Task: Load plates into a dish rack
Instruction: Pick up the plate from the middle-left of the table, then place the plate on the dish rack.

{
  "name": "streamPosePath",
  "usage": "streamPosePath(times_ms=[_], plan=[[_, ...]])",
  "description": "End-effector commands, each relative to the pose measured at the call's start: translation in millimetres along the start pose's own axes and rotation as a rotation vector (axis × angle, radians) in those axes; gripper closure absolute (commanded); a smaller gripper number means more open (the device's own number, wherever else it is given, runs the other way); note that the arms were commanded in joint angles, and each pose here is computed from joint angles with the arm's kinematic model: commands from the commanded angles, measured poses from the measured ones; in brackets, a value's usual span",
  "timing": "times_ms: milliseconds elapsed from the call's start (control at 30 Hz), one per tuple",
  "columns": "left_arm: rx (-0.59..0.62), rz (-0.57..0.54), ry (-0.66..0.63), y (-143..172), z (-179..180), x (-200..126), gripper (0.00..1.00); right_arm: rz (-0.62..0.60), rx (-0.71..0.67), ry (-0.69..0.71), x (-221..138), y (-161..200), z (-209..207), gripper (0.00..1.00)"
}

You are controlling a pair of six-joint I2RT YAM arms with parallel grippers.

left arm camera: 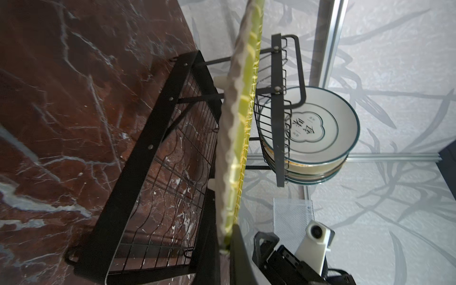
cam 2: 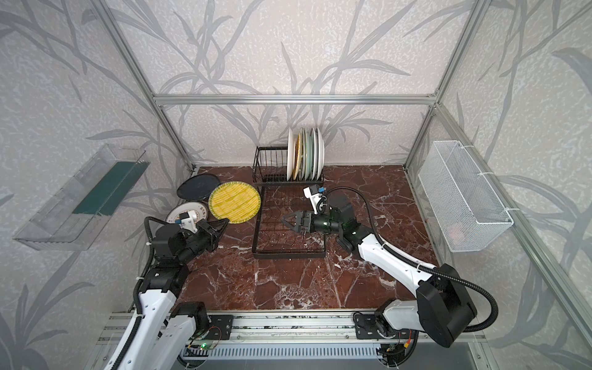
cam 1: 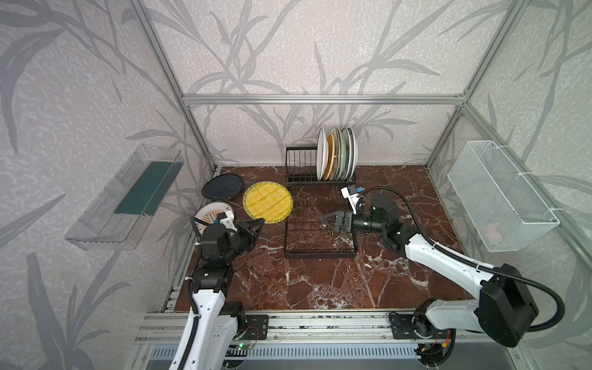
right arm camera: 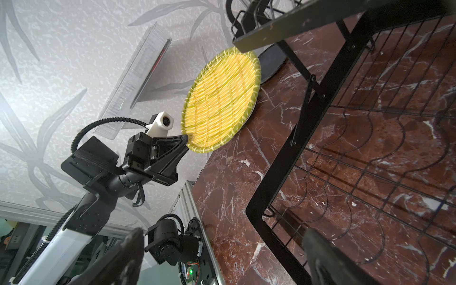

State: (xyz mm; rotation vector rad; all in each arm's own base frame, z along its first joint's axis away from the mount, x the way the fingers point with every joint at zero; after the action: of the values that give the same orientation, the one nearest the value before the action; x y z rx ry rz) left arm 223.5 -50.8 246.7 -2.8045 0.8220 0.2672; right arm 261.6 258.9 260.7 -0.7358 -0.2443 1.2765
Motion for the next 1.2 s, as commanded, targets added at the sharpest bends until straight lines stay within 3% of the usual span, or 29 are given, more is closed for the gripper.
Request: streamPosePath(times_ms=[0,533,733,867,1167], plan=[[0.101,0.113,0.148,13.1,-23.2,-5.9,1.00,-0.018,0.009,-0.042,5.1,-10.7,6.2,0.01],[0.071,0.260,0.140,37.7,-5.2,-10.8,1.00,-0.018,0.072,-0.072,38.1,-22.6,-9.0,0.02],[0.084,0.321,0.185,46.5,-12.5,-11.5,1.00,-0.016,0.082,-0.076,44.8,-22.2,-10.7,0.09],[0.089,0.344,0.196,49.8,-13.7,-11.1,1.00,-0.011,0.090,-0.092,47.3,-20.0,-5.8,0.18],[0.112,0.394,0.215,54.4,-12.1,-6.9,1.00,-0.028,0.145,-0.111,46.5,-20.7,-2.0,0.51]])
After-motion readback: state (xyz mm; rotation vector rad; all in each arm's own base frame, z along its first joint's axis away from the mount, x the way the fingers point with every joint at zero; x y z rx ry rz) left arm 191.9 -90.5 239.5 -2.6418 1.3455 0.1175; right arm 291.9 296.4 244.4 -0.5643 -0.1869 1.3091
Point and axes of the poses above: each gripper's point midway between its finger pads, its own x axis out along the fingers, its own z axis along the line the jaws close on, y = z × x, the point moved 6 cm from there along -x, back along the fingers, and after that the axes turned 2 degrees about -x, right-handed, at the moved point
